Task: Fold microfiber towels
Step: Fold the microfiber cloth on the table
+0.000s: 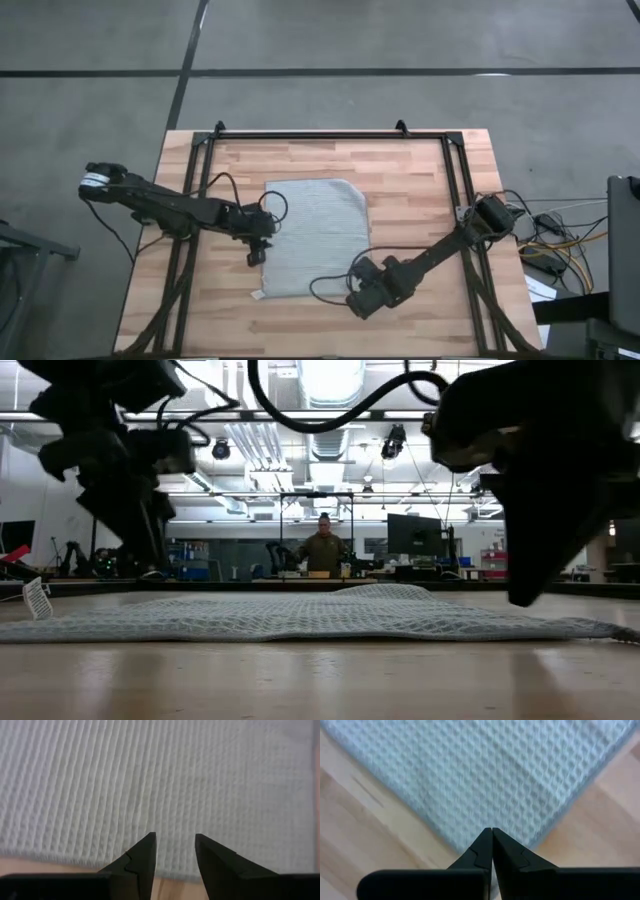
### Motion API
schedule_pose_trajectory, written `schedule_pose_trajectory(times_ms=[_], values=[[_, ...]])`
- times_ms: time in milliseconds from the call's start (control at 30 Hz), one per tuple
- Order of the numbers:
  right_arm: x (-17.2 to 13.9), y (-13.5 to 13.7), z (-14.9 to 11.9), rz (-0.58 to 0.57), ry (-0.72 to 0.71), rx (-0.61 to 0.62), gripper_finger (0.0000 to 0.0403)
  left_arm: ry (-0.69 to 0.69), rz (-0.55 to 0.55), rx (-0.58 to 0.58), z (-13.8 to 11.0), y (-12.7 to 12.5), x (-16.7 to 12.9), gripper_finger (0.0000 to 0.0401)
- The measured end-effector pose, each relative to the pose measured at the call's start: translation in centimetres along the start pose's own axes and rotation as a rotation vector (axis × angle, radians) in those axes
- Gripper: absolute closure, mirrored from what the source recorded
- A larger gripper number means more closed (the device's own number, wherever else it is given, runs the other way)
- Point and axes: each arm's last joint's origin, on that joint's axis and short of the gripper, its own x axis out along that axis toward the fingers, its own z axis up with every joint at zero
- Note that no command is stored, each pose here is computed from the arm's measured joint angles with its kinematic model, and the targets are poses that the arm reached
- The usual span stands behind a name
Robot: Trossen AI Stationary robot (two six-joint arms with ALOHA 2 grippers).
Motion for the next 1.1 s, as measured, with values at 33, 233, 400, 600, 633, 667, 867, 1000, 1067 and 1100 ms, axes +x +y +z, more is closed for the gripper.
schedule_pose_trajectory(times_ms=[33,233,400,600,633,667,867,1000,1067,1100], values=[[0.0,0.0,0.3,0.001,-0.001,-0.001,0.0394,-0.009,-0.002,0.012,0.3,-0.1,-0.1,0.0262],[-0.2,-0.4,1.8,-0.008,-0.047,0.01,0.0394,-0.066,0.051,0.036,1.4,-0.3,-0.7,0.0263],[-1.5,-1.4,2.7,-0.066,-0.144,0.038,0.0394,-0.074,0.074,0.051,1.5,-0.2,-0.8,0.0263],[-3.8,-3.8,3.9,-0.21,-0.221,0.07,0.0394,-0.068,0.077,0.051,1.3,-0.1,-0.7,0.0263],[-4.2,-4.2,4.2,-0.233,-0.228,0.079,0.0394,-0.068,0.078,0.051,1.4,-0.1,-0.7,0.0263],[-4.5,-4.6,4.6,-0.249,-0.237,0.091,0.0394,-0.069,0.079,0.051,1.4,-0.1,-0.7,0.0263],[-6.1,-7.3,7.6,-0.249,-0.266,0.179,0.0394,-0.076,0.09,-0.058,1.5,0.4,-0.7,0.0263],[-6.9,-9.6,8.9,-0.265,-0.31,0.217,0.0394,-0.08,0.097,-0.107,1.6,0.7,-0.7,0.0263],[-7.6,-10.6,9.3,-0.255,-0.344,0.241,0.0394,-0.08,0.097,-0.109,1.6,0.7,-0.7,0.0263],[-7.9,-11.1,9.5,-0.241,-0.362,0.259,0.0394,-0.08,0.098,-0.11,1.6,0.7,-0.7,0.0263]])
